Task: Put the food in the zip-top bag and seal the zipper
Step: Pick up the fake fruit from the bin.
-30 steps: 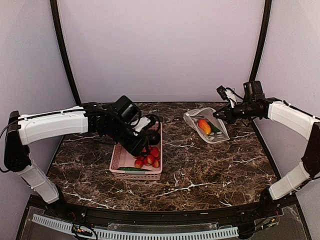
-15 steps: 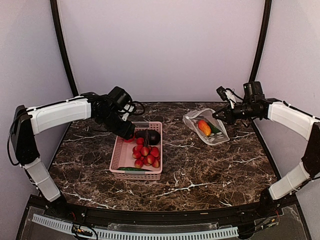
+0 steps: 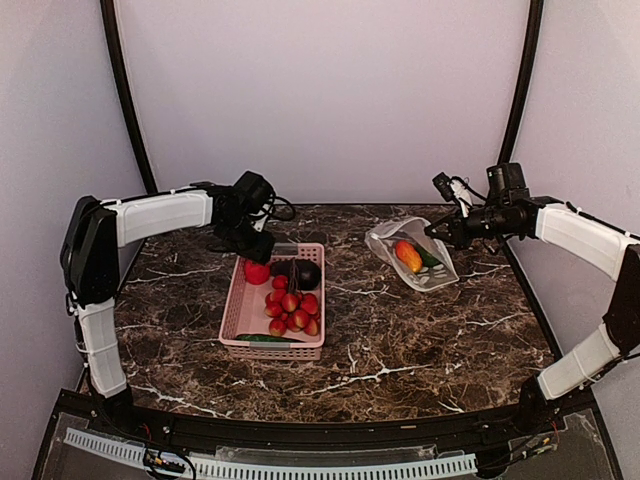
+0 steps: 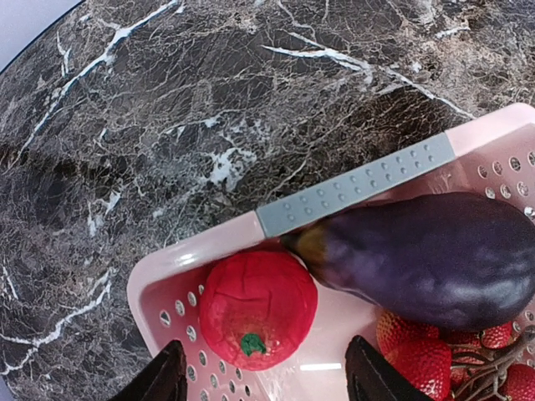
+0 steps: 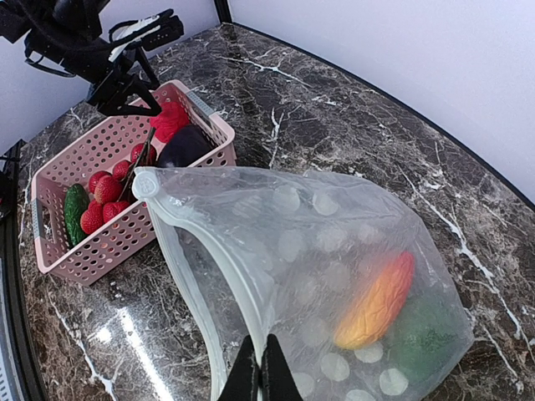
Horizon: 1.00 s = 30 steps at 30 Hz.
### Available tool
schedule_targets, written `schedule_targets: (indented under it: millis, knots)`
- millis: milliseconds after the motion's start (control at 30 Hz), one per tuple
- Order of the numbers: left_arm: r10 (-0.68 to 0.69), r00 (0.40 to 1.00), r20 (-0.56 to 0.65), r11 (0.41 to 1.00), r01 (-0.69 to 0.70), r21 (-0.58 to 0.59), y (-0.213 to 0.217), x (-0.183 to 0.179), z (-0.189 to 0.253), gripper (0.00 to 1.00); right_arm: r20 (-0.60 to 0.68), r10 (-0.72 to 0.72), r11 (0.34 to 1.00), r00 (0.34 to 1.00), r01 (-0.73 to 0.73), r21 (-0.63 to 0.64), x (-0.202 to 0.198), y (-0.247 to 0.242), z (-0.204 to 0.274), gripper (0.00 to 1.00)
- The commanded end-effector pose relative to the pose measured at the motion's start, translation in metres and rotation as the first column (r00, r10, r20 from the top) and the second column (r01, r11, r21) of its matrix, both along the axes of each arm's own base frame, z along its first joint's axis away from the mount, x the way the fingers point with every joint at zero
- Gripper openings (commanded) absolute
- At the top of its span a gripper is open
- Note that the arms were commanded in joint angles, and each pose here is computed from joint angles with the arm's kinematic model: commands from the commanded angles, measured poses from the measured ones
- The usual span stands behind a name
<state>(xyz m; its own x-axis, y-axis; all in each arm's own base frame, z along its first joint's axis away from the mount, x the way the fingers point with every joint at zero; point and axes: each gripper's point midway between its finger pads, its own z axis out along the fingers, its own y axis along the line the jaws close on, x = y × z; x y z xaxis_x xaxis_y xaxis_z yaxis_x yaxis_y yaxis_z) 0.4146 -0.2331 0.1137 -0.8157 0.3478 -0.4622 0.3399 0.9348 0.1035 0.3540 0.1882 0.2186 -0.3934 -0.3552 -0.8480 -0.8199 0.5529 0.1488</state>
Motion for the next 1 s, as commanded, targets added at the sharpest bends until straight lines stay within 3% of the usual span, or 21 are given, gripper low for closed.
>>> schedule_targets:
  millis: [0, 967]
  knots:
    - [-0.003, 1.0, 0.015, 1.0, 0.003, 0.028, 0.001, 0.009, 0.004, 0.64, 0.04, 0.01, 1.0, 0.999, -0.011, 0.013, -0.001, 0.001, 0.008, 0.0]
    - [0.033, 0.998, -0.05, 0.994, -0.027, 0.103, 0.009, 0.009, -0.048, 0.69, 0.027, 0.017, 1.0, 0.999, -0.017, 0.013, -0.001, 0.002, 0.005, 0.0]
